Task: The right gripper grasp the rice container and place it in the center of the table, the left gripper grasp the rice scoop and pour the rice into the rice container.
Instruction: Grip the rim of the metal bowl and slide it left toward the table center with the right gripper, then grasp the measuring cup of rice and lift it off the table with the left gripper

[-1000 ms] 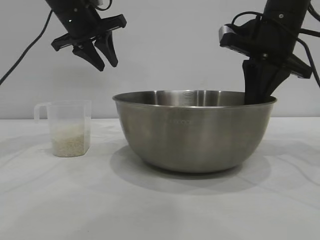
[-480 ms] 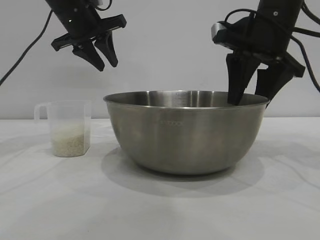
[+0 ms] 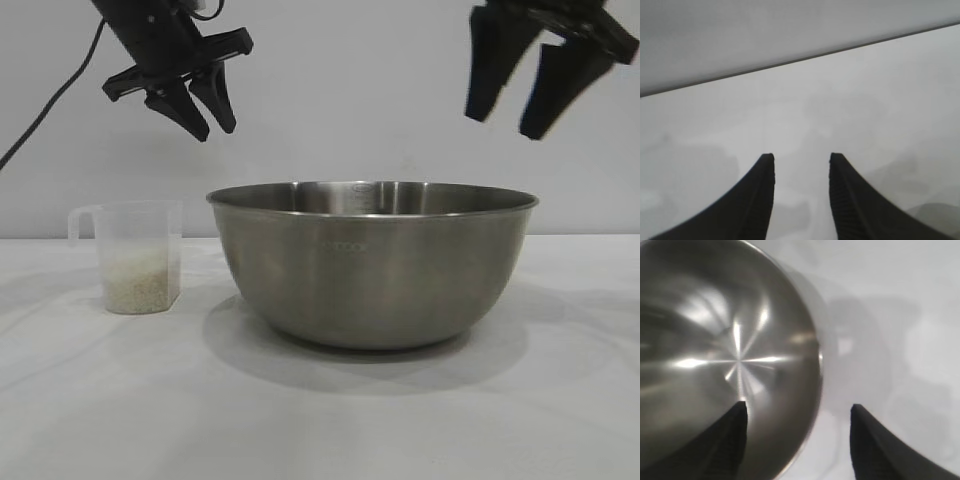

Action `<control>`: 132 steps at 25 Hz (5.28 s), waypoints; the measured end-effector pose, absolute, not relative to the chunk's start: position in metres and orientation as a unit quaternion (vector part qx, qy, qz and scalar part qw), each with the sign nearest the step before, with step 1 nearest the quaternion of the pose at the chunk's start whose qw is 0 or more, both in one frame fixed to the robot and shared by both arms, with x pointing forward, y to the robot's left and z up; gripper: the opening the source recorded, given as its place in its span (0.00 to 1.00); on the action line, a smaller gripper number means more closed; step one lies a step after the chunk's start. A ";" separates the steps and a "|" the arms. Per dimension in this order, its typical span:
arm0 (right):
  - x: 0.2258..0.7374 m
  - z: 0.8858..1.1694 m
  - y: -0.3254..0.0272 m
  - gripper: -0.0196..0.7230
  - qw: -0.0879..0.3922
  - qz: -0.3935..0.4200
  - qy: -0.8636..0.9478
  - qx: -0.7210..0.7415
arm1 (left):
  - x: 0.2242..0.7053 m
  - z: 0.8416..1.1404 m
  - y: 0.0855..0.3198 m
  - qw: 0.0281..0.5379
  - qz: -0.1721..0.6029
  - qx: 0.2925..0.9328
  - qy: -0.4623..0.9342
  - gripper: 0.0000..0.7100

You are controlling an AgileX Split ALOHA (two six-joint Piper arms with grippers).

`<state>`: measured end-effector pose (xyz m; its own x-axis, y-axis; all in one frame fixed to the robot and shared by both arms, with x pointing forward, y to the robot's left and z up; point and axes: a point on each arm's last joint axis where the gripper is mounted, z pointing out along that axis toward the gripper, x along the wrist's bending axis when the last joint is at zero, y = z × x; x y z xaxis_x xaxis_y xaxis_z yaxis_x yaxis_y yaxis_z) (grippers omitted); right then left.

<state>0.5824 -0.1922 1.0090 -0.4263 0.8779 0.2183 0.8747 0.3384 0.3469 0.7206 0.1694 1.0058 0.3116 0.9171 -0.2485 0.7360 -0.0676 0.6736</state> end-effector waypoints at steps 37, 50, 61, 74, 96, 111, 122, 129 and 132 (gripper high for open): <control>0.293 1.063 -0.267 0.46 0.082 0.284 0.758 0.582 | 0.715 1.027 0.172 0.377 0.141 0.723 0.561 0.31; 0.228 1.050 -0.290 0.46 0.257 0.351 0.696 0.572 | 0.714 1.028 0.172 0.373 0.139 0.727 0.560 0.31; 0.228 1.048 -0.293 0.46 0.281 0.345 0.693 0.568 | 0.708 1.051 0.175 0.379 0.167 0.732 0.542 0.31; 0.237 1.043 -0.294 0.46 0.301 0.352 0.685 0.563 | 0.688 1.037 0.183 0.345 0.185 0.761 0.517 0.31; 0.237 1.043 -0.294 0.46 0.302 0.352 0.684 0.563 | 0.523 0.973 0.251 0.374 0.390 0.644 0.542 0.31; 0.237 1.043 -0.294 0.46 0.303 0.351 0.684 0.563 | 0.478 0.918 0.249 0.409 0.375 0.674 0.487 0.31; 0.237 1.043 -0.294 0.46 0.303 0.351 0.684 0.563 | 0.483 0.880 0.240 0.444 0.362 0.678 0.460 0.38; 0.237 1.043 -0.294 0.46 0.303 0.351 0.684 0.563 | 0.481 0.851 0.241 0.422 0.324 0.688 0.495 0.38; 0.237 1.043 -0.294 0.46 0.303 0.351 0.684 0.563 | 0.482 0.846 0.241 0.418 0.320 0.689 0.497 0.38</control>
